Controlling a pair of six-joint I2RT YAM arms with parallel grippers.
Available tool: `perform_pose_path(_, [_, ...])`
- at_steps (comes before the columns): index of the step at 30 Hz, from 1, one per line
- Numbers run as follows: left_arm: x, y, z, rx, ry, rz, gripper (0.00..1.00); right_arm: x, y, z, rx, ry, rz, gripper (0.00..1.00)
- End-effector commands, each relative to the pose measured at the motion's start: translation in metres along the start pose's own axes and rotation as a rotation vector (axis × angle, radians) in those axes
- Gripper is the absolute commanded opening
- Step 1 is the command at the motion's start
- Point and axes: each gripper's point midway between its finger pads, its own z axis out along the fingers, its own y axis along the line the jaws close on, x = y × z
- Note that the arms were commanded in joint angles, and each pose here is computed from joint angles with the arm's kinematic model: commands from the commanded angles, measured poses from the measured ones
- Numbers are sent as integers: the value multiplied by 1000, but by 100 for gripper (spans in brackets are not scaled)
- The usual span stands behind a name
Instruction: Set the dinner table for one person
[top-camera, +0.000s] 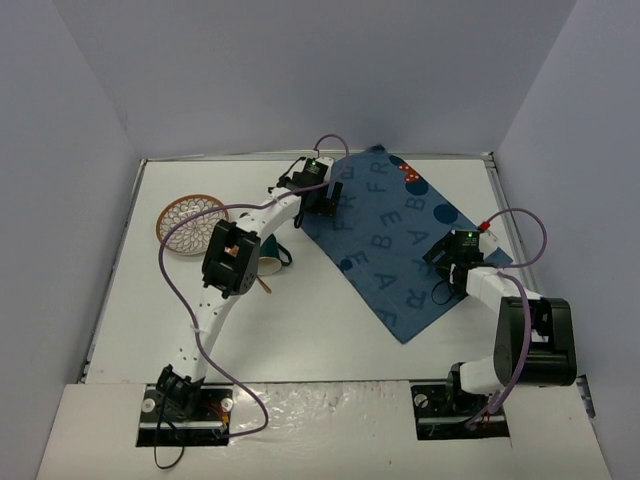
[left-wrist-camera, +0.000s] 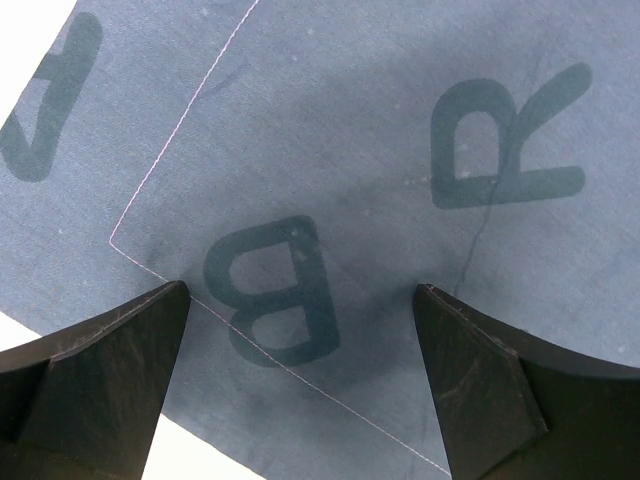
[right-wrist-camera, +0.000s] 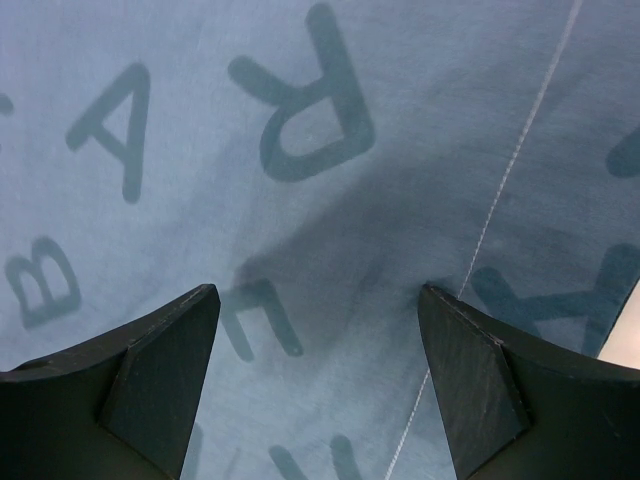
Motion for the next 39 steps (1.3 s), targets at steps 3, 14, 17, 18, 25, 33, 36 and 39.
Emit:
perform_pose_path(3, [69, 3, -18, -46, 173, -176, 90, 24, -43, 3, 99, 52, 140, 78])
perform_pose_path(14, [91, 15, -57, -107, 170, -194, 90, 31, -69, -62, 113, 24, 221, 78])
perform_pose_path(17, [84, 13, -58, -98, 155, -184, 90, 15, -59, -72, 64, -29, 172, 79])
perform_pose_path(18, [75, 12, -59, -92, 134, -178, 90, 3, -53, -76, 49, -62, 147, 79])
perform_pose_path(25, [-15, -10, -106, 5, -60, -157, 93, -64, -7, -86, -57, -205, 42, 78])
perform_pose_path(33, [-20, -24, -96, 67, -68, -130, 95, -73, 13, -30, -77, -178, 27, 77])
perform_pose_path(36, [-10, -25, -82, 71, -41, -116, 95, -70, 6, -14, -57, -187, 36, 77])
perform_pose_path(39, [0, -27, -67, 83, -15, -100, 95, -66, -7, -3, -18, -198, 54, 77])
